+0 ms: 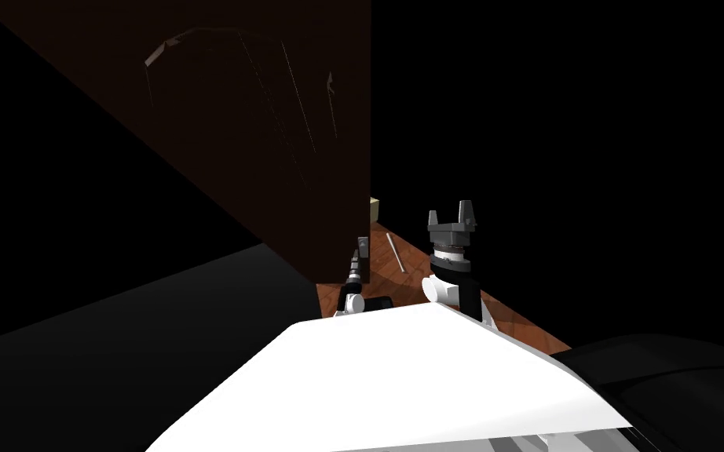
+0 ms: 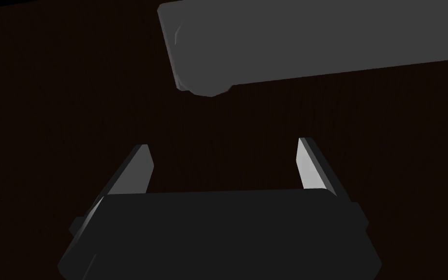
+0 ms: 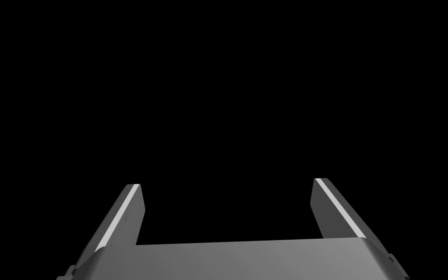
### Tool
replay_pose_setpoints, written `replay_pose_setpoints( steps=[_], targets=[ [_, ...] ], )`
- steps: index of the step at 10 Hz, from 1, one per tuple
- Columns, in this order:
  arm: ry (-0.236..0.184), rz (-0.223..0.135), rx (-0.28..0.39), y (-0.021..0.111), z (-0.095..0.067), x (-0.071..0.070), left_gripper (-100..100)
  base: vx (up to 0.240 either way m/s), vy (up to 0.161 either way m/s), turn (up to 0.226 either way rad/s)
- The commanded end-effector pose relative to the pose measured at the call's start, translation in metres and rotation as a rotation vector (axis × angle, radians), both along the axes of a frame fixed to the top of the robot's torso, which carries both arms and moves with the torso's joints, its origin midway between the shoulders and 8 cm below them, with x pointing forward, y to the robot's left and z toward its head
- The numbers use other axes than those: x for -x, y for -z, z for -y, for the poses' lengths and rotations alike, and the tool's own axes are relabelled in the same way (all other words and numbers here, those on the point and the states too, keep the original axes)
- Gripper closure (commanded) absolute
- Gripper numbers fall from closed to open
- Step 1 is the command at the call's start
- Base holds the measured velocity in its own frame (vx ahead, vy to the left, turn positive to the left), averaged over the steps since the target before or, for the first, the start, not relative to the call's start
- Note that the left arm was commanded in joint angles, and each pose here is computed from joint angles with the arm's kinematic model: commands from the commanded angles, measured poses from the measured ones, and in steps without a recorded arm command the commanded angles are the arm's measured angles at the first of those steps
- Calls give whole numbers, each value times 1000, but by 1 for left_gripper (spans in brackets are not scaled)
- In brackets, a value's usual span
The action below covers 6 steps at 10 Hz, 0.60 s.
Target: Push the door open
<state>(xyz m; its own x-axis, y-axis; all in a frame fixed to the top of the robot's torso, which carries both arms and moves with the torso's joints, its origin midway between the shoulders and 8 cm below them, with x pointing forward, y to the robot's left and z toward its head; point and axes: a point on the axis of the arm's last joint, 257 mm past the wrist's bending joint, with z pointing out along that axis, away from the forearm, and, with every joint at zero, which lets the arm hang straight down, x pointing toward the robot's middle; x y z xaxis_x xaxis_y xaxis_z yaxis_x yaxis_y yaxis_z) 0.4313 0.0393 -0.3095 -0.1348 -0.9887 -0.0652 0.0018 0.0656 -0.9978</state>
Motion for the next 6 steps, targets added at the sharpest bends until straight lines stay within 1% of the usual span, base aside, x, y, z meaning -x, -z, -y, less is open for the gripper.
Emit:
replay_pose_setpoints(
  steps=[1,3,4,5,6],
  targets=[
    [-1,1,9,-2,2,-5,-100,235,-92,0],
    [-7,5,49,-12,14,-11,-100,194,-107,1],
    [-5,5,36,-9,10,-10,-100,83,-40,5],
    [-5,5,36,-9,10,-10,100,-8,1,3],
    [-5,5,36,-9,10,-10,100,-35,14,-14]
  ],
)
